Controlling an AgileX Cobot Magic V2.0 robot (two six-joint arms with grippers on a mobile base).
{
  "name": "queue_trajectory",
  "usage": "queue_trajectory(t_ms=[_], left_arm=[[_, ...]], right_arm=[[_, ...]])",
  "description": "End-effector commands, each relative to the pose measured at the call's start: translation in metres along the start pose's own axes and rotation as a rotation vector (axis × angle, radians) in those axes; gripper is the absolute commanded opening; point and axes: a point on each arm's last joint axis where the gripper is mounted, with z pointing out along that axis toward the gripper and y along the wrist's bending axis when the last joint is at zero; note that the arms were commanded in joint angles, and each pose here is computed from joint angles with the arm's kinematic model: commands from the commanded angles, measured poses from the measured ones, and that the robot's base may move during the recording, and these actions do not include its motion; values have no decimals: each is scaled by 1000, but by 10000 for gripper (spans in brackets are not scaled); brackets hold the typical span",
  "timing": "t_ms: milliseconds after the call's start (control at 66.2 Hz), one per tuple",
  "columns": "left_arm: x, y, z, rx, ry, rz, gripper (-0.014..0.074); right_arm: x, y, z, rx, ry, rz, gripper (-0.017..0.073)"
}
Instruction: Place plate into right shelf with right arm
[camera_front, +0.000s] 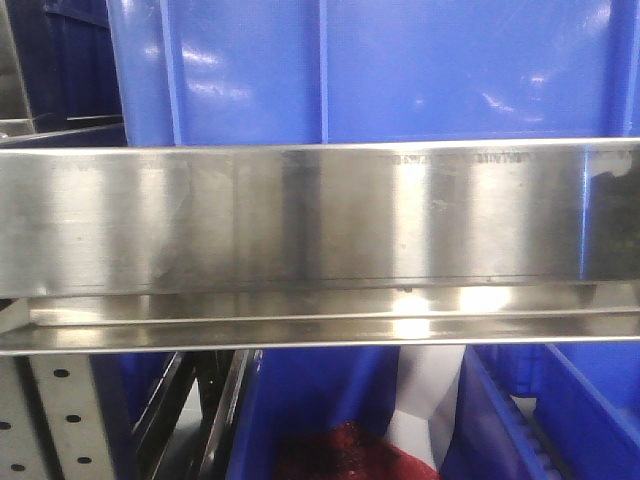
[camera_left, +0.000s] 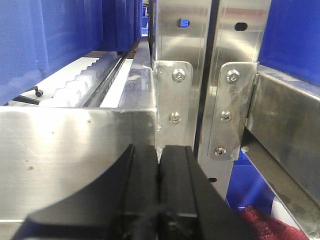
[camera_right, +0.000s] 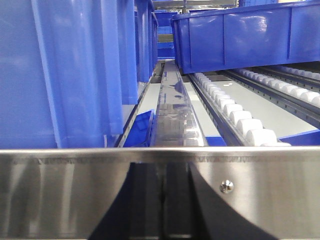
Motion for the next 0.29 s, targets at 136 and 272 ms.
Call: queue_trajectory(t_ms=[136, 272], left_arm=[[-5, 0, 0, 3, -83, -7, -47], [-5, 0, 0, 3, -83, -7, -47]], right_arm=[[-10, 1, 0, -6, -99, -2, 55], [-10, 1, 0, -6, -99, -2, 55]])
